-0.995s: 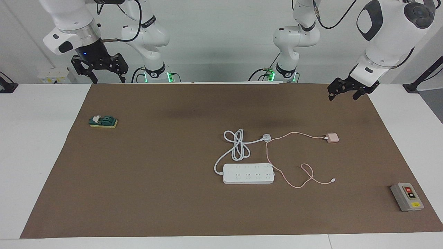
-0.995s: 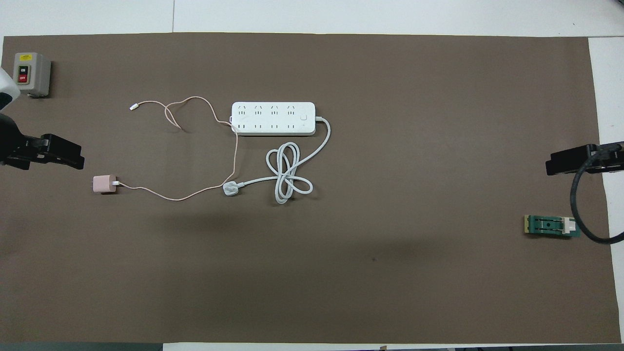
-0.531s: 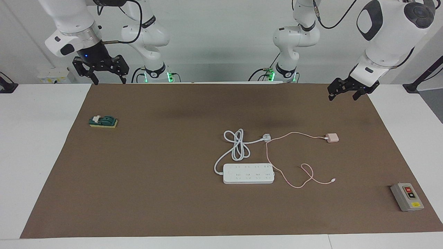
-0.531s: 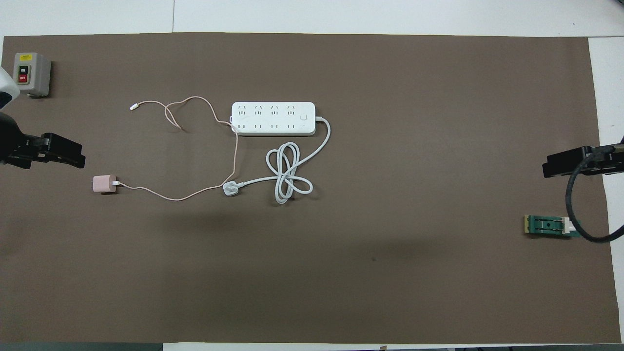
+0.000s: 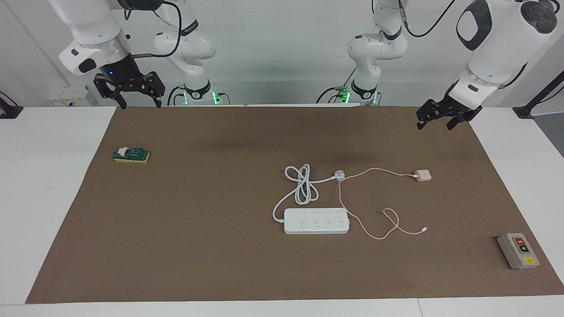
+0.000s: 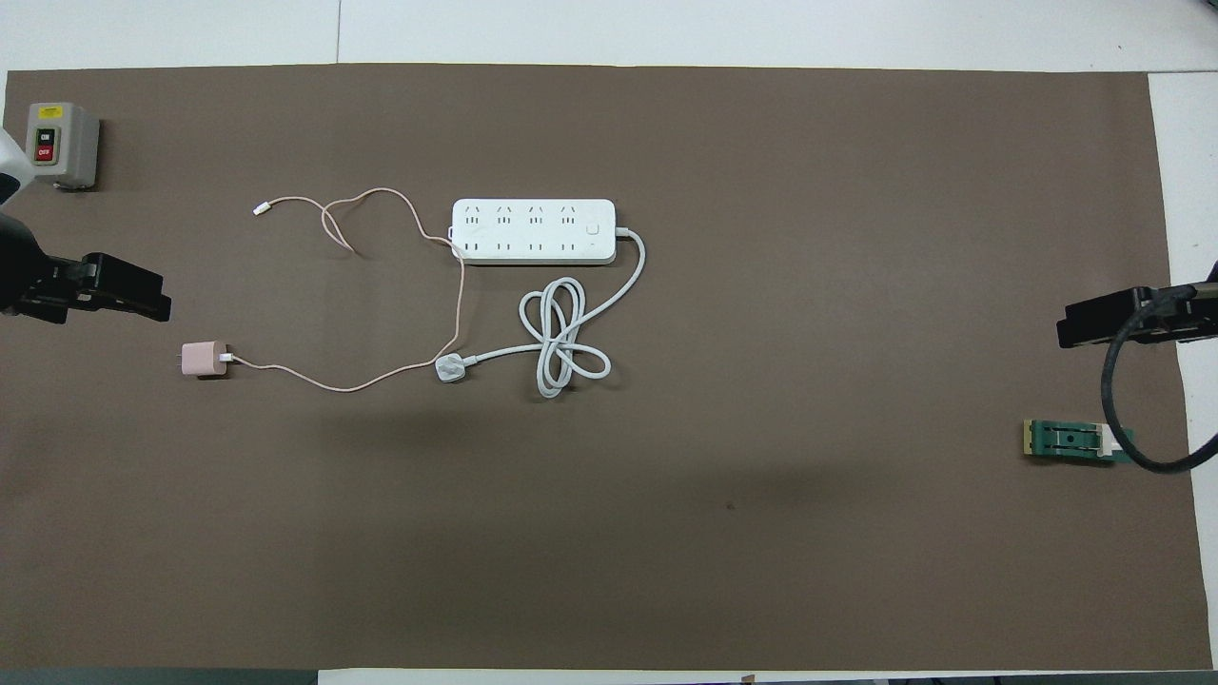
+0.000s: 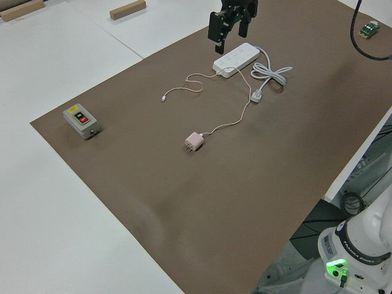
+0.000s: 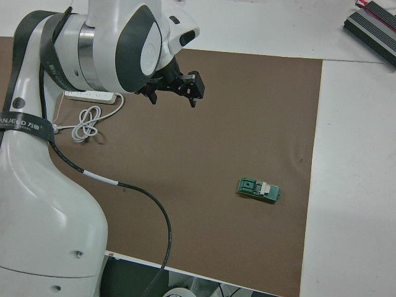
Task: Unplug charger and place it aside
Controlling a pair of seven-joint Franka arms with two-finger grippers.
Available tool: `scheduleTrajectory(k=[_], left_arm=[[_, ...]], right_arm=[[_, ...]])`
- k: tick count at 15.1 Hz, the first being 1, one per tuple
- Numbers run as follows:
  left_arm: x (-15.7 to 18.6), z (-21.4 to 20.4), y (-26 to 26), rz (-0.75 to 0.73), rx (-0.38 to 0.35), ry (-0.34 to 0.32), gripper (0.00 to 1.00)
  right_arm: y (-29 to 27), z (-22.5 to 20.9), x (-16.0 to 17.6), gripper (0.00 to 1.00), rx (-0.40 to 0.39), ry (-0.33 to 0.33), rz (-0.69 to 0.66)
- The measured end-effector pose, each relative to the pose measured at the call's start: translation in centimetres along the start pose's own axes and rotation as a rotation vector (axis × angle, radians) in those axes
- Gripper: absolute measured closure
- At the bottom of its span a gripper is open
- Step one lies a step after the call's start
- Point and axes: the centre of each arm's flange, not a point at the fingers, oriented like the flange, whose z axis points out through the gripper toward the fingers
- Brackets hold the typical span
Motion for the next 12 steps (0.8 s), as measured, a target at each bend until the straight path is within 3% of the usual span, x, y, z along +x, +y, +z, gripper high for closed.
scheduleTrajectory(k=[12], left_arm=[[0.19,-0.15,0.04,-0.001,-0.003,0.017,0.00]], right_arm=[[-0.01,0.16,-0.10,0.00,0.000,-0.004,0.000]])
